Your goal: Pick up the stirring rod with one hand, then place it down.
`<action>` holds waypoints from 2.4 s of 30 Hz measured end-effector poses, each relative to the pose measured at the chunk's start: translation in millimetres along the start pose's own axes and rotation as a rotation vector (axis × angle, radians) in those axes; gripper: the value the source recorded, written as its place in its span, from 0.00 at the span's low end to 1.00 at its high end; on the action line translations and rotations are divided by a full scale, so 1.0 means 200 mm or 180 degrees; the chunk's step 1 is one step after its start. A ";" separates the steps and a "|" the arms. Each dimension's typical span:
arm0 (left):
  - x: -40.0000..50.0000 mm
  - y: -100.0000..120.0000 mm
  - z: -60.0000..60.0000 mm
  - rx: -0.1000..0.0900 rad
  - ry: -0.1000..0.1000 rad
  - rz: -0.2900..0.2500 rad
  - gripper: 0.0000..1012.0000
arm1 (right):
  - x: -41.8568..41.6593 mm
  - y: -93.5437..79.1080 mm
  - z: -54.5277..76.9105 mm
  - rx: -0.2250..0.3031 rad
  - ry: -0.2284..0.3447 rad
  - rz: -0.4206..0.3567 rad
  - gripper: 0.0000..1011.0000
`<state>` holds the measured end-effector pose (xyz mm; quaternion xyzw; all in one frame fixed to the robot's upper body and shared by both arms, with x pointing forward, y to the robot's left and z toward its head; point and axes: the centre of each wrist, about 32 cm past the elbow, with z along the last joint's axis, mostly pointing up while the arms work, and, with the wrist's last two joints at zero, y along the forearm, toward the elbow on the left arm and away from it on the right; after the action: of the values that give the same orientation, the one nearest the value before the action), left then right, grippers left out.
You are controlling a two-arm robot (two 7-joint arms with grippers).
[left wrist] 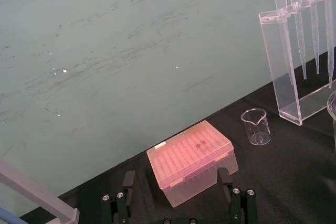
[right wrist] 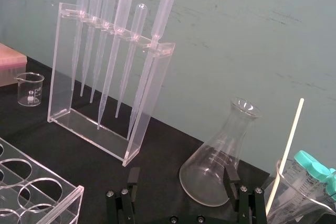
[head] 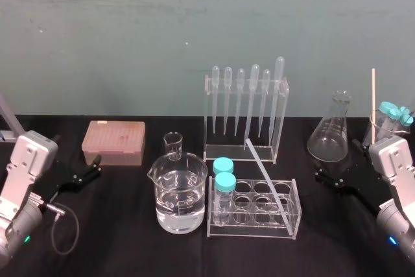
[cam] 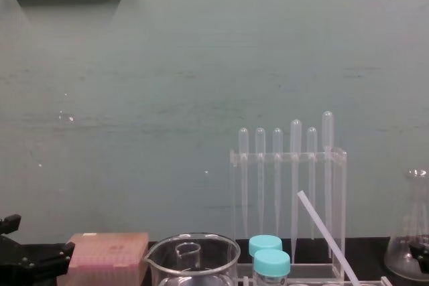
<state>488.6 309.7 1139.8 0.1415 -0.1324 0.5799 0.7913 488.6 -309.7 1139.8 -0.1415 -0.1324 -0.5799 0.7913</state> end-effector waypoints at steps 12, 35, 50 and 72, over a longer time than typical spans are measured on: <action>0.000 0.00 0.00 0.0000 0.0000 0.0000 0.99 | 0.000 0.00 0.00 0.0000 0.0000 0.0000 0.99; 0.000 0.00 0.00 0.0000 0.0000 0.0000 0.99 | 0.000 0.00 0.00 0.0000 0.0000 0.0000 0.99; 0.000 0.00 0.00 0.0000 0.0000 0.0000 0.99 | 0.008 -0.03 0.04 0.0381 -0.0028 -0.0113 0.99; 0.000 0.00 0.00 0.0000 0.0000 0.0000 0.99 | -0.018 0.13 0.15 0.0660 0.0624 0.1395 0.99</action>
<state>488.6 309.6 1139.8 0.1415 -0.1325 0.5799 0.7913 510.8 -287.7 1164.2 -0.0280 -0.0801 -0.3890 0.9173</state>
